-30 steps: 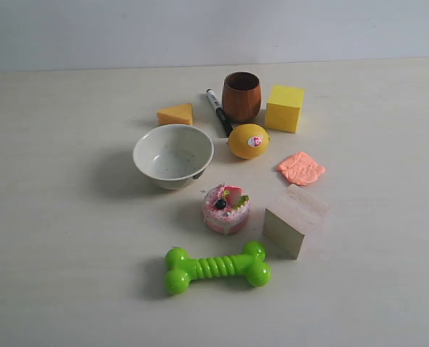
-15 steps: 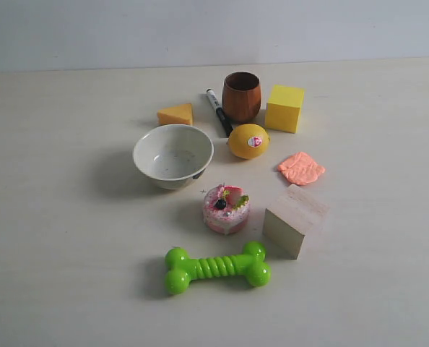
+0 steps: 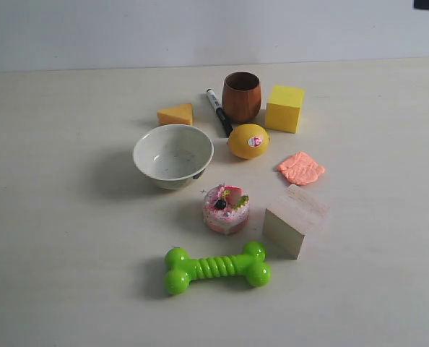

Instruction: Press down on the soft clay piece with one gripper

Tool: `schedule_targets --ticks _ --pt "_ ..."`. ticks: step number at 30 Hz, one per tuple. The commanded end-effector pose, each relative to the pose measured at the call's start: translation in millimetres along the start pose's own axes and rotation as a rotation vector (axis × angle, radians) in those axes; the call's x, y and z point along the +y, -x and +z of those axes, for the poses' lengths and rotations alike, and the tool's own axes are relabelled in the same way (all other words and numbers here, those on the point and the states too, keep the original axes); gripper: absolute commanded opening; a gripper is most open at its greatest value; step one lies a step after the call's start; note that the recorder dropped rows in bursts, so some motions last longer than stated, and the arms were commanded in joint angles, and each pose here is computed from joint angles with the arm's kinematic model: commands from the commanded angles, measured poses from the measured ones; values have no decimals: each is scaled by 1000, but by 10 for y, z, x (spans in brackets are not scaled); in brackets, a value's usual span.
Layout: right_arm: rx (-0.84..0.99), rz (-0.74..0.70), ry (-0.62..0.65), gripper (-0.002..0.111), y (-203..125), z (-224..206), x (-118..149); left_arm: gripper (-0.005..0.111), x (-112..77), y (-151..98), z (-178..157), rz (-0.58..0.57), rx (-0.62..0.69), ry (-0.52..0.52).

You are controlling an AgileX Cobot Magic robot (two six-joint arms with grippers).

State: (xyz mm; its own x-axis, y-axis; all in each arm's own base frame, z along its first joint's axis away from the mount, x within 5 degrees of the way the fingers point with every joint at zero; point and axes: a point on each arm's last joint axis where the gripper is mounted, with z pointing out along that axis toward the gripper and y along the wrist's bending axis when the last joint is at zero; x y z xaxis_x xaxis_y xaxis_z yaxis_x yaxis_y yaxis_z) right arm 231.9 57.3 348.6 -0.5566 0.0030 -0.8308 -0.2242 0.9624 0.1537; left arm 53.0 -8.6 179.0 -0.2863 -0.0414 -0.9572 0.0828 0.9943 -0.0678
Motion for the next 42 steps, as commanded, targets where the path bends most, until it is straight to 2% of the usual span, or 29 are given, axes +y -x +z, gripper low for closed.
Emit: schedule_targets --ticks 1,6,12,14,18,23,31,38,42 --pt "41 94 42 0 7 219 26 0 2 22 -8 -3 -19 4" --pt "14 180 66 0 32 315 36 0 2 22 -8 -3 -19 4" --pt "-42 194 58 0 80 348 20 0 2 22 -8 -3 -19 4" --pt "-67 180 53 0 106 349 14 0 2 22 -8 -3 -19 4" --pt "-53 38 51 0 162 310 29 0 2 22 -8 -3 -19 4" --pt "-18 -24 82 0 350 182 98 0 2 22 -8 -3 -19 4" --pt "184 -90 139 0 488 324 246 0 2 22 -8 -3 -19 4" --pt "375 -153 60 0 395 704 411 0 2 22 -8 -3 -19 4" --pt "453 -172 42 0 277 975 413 0 2 22 -8 -3 -19 4"
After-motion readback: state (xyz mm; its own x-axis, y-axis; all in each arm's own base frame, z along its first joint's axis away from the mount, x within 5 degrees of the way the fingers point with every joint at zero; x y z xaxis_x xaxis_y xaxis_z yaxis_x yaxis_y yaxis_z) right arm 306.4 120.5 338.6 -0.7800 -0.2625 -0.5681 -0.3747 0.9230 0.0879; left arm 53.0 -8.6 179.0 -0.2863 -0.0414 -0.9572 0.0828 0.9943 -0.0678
